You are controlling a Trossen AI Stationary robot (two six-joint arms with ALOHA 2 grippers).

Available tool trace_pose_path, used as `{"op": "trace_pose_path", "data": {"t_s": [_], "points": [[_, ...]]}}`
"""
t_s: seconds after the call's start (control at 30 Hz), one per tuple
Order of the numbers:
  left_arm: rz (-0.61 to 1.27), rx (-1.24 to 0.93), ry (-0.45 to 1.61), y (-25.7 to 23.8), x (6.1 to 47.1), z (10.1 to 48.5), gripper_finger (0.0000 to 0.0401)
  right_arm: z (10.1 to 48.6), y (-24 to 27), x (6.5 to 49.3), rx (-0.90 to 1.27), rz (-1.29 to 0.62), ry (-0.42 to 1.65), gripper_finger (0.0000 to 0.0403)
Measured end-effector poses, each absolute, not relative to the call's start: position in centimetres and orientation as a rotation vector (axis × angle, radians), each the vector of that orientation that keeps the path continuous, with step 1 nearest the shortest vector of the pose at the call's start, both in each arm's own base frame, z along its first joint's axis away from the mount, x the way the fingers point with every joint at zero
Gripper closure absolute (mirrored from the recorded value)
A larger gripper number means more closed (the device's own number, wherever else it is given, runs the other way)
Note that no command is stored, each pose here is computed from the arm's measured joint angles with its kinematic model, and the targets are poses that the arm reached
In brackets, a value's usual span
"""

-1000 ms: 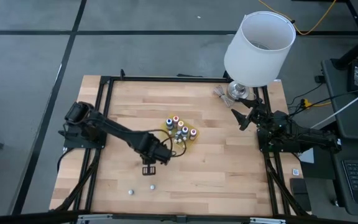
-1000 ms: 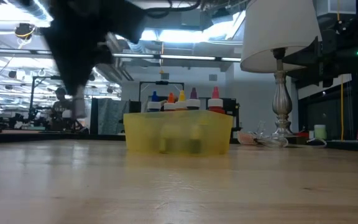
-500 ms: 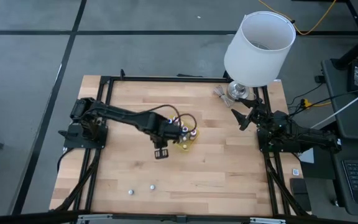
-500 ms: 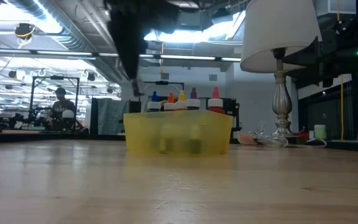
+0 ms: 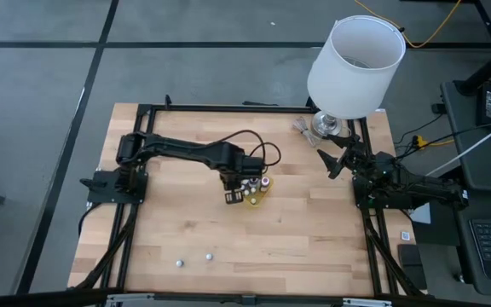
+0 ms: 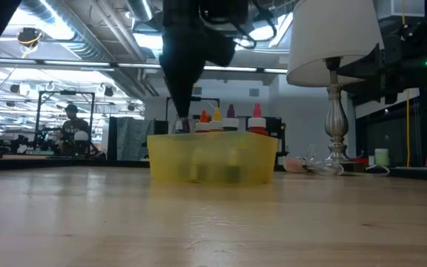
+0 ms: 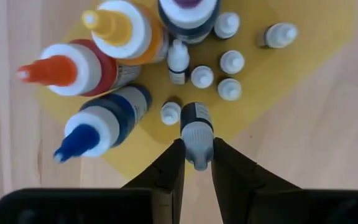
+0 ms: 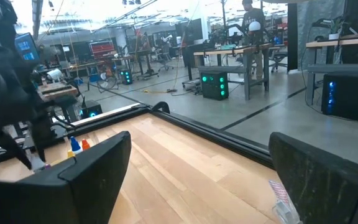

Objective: Pick & Place food coloring
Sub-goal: Put the small purple food coloring bottle into the yellow bin

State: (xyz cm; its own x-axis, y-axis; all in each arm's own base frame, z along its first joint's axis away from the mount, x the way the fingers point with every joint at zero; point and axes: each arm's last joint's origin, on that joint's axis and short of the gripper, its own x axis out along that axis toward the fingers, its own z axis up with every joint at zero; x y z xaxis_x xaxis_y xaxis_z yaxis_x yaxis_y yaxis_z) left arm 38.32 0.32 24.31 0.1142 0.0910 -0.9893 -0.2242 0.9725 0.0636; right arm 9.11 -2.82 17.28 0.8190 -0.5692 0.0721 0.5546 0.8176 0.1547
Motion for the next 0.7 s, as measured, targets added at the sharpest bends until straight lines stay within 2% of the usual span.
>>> {"op": "trace_pose_path", "data": {"t_s": [0.4,0.7], "points": [[0.232,-0.099,1.525,0.9,39.3,21.1,0.0335,17.3,-2.8,9.1,0.129,-0.600,-0.116,0.0022],[0.208,-0.098,1.516,0.2,40.2,19.7,0.0336,17.3,-2.8,9.1,0.129,-0.600,-0.116,0.0022]]}}
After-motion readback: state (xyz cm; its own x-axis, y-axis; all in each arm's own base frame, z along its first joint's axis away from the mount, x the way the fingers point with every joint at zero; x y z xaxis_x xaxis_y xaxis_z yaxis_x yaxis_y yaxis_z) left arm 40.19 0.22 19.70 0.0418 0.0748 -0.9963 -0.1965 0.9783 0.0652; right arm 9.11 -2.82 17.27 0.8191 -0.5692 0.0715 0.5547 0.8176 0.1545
